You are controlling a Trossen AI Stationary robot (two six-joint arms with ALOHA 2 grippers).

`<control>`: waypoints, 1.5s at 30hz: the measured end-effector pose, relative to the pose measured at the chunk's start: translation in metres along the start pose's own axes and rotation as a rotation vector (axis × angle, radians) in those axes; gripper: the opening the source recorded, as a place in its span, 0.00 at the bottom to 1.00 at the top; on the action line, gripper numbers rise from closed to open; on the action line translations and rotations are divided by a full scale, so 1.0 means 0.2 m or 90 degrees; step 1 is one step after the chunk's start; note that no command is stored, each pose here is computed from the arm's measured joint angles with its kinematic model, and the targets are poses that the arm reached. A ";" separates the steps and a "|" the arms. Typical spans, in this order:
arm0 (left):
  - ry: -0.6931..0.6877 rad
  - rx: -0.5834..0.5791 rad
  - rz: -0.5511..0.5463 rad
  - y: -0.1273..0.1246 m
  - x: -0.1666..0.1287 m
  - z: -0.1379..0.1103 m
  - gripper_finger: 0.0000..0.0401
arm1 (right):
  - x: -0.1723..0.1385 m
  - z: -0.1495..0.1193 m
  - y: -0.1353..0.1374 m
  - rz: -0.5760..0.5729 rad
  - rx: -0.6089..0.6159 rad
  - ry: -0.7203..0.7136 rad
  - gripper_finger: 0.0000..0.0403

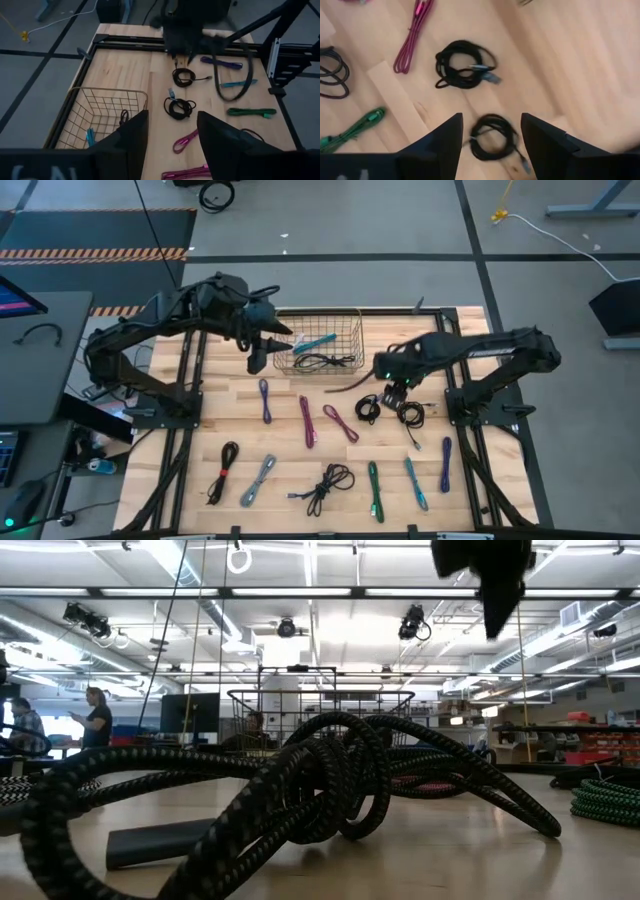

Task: Pick and place USB-C Cables
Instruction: Put the black charger cable into the wire basket

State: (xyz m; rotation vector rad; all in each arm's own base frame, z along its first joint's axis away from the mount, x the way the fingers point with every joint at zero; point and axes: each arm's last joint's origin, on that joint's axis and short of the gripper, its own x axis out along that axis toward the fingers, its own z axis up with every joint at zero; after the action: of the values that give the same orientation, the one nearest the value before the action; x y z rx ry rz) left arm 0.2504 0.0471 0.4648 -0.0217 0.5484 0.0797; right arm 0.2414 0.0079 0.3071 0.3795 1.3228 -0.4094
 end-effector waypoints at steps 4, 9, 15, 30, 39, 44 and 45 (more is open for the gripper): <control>0.006 0.000 -0.001 0.00 0.02 0.00 0.43 | 0.22 -0.03 0.01 0.042 0.036 0.006 0.56; 0.006 -0.002 0.000 0.00 0.02 0.00 0.43 | 0.39 -0.07 -0.02 0.046 0.091 0.013 0.61; 0.007 -0.011 0.000 0.00 0.02 0.00 0.43 | 0.48 -0.10 -0.08 -0.005 0.147 0.012 0.66; 0.006 -0.016 0.000 0.00 0.02 0.00 0.43 | 0.58 -0.06 -0.08 0.076 0.182 -0.072 0.67; 0.006 -0.016 0.000 0.00 0.02 0.00 0.43 | 0.59 -0.08 -0.09 0.068 0.166 -0.053 0.66; 0.006 -0.016 0.000 0.00 0.02 0.00 0.43 | 0.59 -0.08 -0.09 0.080 0.169 -0.045 0.52; 0.006 -0.016 0.000 0.00 0.02 0.00 0.43 | 0.59 -0.08 -0.09 0.082 0.168 -0.043 0.48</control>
State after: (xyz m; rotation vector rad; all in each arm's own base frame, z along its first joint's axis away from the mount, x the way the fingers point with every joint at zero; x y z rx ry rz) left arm 0.2531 0.0476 0.4628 -0.0467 0.5563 0.0860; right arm 0.2426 -0.0081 0.1885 0.6625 1.1737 -0.4857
